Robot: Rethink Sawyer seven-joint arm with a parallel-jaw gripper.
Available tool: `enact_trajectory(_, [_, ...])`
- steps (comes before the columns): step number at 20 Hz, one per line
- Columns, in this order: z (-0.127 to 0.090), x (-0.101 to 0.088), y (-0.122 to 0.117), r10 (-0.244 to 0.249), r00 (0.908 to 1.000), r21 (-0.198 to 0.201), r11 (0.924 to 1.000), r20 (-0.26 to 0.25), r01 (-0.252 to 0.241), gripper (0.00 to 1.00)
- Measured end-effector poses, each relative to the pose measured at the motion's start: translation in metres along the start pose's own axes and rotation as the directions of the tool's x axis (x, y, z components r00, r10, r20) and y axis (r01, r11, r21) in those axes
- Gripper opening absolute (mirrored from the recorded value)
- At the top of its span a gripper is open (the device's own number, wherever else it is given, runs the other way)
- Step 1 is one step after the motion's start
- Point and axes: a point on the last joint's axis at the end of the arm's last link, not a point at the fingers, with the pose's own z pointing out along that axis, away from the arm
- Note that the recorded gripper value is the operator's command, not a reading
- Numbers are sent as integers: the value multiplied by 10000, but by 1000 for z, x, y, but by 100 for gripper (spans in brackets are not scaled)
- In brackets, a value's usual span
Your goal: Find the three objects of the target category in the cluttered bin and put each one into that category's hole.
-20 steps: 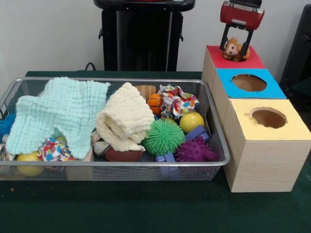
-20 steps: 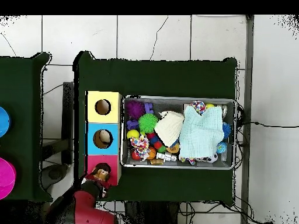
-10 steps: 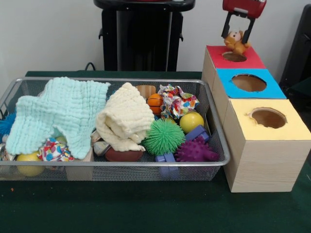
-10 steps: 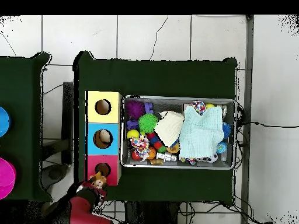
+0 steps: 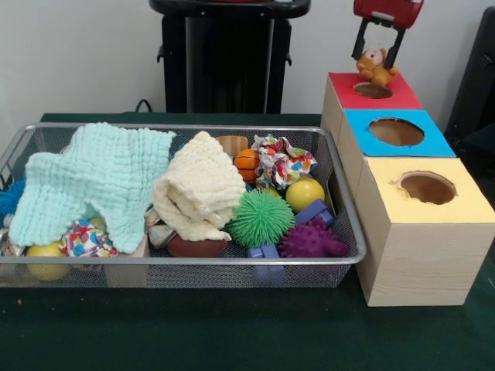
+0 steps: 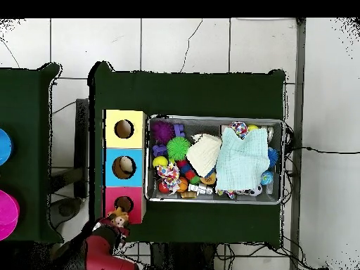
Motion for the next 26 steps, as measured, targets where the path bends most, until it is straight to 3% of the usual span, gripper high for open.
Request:
enact_trajectory(4, [12,-11,-3,178,9998,103,9998,-3,-178,100])
enact_trajectory(9, [27,-24,-3,207,9988,194,9996,444,-216,100])
enact_trajectory(14, [33,-24,-2,126,9986,261,9996,523,-140,100])
enact_trajectory(19, [31,-33,6,101,9975,125,9999,697,-109,100])
enact_trajectory(26, [22,-69,19,175,9927,-259,9996,1196,-145,100])
